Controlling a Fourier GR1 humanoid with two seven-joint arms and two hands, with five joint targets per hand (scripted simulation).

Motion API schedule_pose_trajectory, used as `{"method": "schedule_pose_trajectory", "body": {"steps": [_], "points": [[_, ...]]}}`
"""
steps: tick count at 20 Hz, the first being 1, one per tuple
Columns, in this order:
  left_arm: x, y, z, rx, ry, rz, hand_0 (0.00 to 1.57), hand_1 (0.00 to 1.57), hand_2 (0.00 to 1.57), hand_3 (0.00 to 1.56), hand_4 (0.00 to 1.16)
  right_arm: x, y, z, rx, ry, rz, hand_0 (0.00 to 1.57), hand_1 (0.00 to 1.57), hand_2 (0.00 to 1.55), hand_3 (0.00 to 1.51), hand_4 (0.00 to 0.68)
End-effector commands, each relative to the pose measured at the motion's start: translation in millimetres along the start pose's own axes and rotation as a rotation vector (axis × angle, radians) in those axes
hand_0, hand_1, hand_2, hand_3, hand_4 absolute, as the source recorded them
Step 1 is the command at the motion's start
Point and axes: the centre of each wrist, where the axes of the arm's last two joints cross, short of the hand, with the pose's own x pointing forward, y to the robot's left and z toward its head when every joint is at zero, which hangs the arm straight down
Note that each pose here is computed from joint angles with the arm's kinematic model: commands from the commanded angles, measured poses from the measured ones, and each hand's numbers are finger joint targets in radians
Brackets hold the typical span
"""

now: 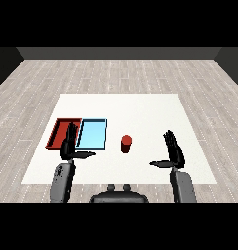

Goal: Pick the red can and put it in the red box

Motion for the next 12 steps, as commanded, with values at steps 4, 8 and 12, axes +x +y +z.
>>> {"method": "schedule_pose_trajectory", "body": {"steps": [4, 8, 12], "points": [[-4.2, -3, 6.7, -0.019, -0.009, -0.001, 0.0, 0.0, 0.0, 0.0, 0.0, 5.4, 16, -20.7, 0.009, 0.018, -0.053, 0.0, 0.0, 0.0, 0.0, 0.0], [-14.7, -2, -2.9, -0.004, -0.011, -0.011, 0.0, 0.0, 0.0, 0.0, 0.0, -1.8, 24, -33.6, 0.013, 0.045, -0.075, 0.0, 0.0, 0.0, 0.0, 0.0], [0.1, 10, -0.6, 0.026, -0.011, -0.012, 0.0, 0.0, 0.0, 0.0, 0.0, -18.4, 34, -40.6, -0.001, 0.058, -0.125, 0.0, 0.0, 0.0, 0.0, 0.0]]}}
